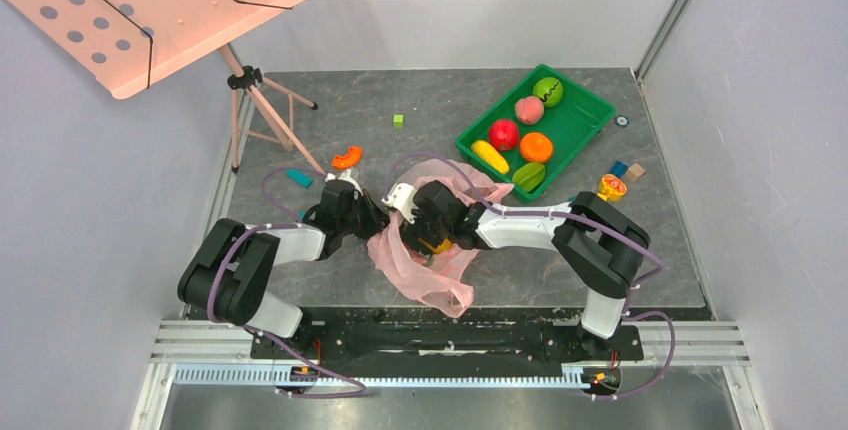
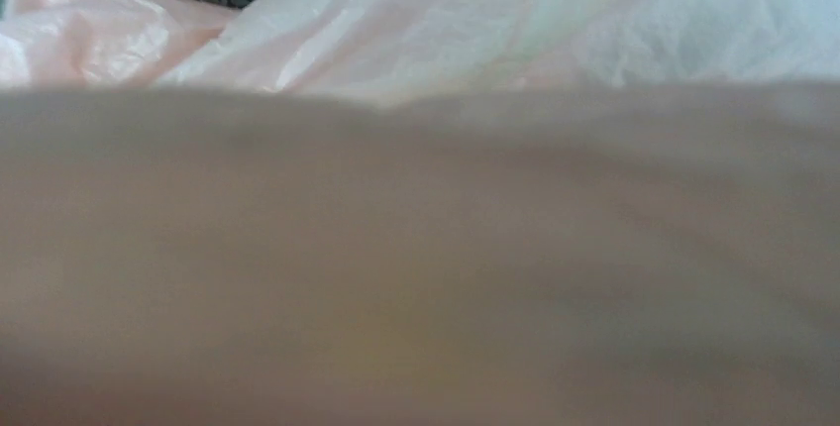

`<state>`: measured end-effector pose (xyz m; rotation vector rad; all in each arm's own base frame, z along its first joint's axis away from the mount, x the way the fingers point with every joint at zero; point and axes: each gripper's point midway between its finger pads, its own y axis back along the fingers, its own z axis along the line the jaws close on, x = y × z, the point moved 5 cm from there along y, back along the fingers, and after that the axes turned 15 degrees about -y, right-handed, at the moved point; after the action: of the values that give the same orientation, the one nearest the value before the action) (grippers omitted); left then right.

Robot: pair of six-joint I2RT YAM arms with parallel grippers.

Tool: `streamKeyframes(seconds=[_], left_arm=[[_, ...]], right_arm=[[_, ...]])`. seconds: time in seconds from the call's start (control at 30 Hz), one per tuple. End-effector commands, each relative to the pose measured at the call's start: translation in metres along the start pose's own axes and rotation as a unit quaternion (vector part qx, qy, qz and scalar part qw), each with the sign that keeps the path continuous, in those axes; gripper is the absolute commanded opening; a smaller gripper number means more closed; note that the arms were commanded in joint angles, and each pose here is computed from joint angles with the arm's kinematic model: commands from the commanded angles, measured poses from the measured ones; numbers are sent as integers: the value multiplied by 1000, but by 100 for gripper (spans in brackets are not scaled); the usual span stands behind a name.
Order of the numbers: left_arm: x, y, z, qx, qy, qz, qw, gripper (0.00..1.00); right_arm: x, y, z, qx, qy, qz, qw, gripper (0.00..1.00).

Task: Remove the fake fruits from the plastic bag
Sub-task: Take out the fake fruit from the plastic bag.

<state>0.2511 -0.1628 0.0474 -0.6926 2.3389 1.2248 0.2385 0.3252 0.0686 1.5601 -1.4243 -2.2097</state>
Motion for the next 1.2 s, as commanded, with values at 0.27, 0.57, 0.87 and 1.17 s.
streamKeyframes(seconds=[0.27, 0.57, 0.87, 1.17], left_arm=[[12, 1, 9, -23, -2, 24, 999, 2], [11, 1, 9, -24, -2, 23, 999, 2], [9, 2, 9, -25, -2, 20, 999, 2], [7, 3, 7, -23, -3, 19, 1000, 2]], right_arm=[[-10, -3, 0, 0, -17, -13, 1000, 49], [-22, 49, 12, -19, -24, -44, 999, 43], [-18, 99, 25, -59, -37, -71, 995, 41], [-36, 145, 34, -96, -54, -118, 987, 41]])
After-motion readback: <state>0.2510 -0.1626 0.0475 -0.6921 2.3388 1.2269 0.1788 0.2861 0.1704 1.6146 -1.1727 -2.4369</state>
